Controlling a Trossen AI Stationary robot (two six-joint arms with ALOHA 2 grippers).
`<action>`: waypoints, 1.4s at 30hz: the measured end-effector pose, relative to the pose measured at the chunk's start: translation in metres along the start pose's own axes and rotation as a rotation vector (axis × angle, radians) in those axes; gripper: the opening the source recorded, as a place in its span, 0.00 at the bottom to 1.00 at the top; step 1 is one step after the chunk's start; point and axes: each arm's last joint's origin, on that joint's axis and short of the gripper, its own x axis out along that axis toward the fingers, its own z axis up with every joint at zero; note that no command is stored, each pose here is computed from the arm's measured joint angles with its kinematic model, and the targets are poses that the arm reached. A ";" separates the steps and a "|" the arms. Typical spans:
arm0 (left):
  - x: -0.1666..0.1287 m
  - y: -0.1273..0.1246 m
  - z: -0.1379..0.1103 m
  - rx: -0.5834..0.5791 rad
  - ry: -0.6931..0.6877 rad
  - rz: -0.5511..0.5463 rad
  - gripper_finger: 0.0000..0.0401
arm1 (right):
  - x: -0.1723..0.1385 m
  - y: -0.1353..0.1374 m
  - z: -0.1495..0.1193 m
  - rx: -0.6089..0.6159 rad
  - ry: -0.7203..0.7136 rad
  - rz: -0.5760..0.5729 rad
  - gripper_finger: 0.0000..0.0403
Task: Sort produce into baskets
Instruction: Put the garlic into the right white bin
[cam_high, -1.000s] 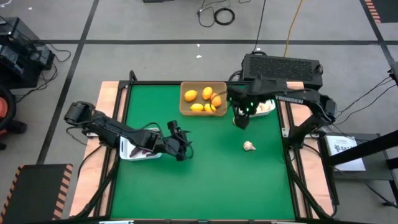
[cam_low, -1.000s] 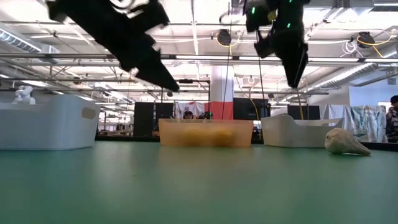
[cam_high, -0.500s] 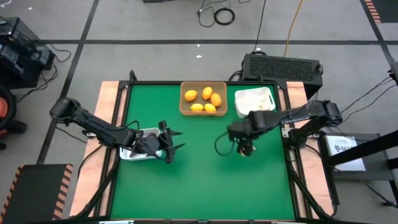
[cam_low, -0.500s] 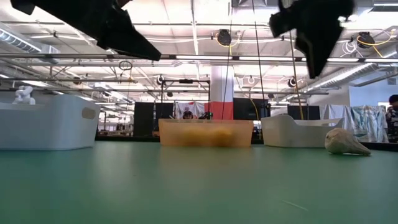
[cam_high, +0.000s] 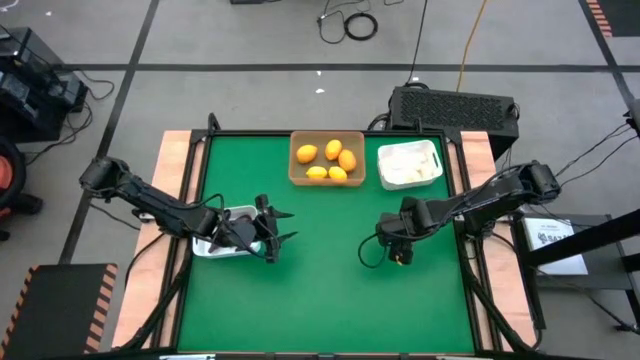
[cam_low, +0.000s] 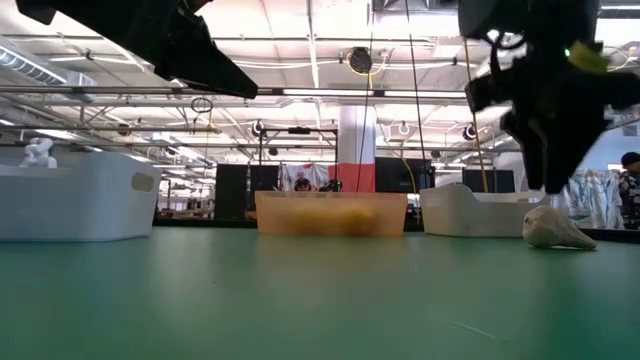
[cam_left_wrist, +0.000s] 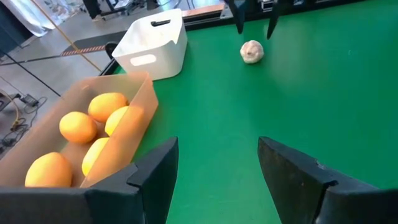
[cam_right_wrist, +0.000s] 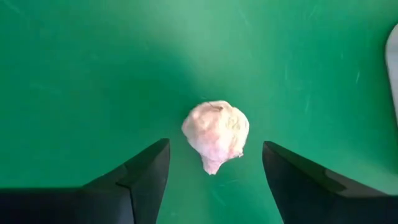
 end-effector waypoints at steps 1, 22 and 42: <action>0.000 0.000 0.000 -0.002 -0.003 0.000 0.57 | 0.004 -0.001 -0.002 0.003 0.005 -0.003 0.61; 0.000 0.000 0.002 -0.011 -0.016 -0.010 0.57 | 0.046 -0.014 -0.008 0.049 -0.037 0.048 0.80; 0.000 0.000 0.002 -0.012 -0.016 -0.011 0.57 | 0.051 -0.018 -0.006 0.040 -0.040 0.094 0.37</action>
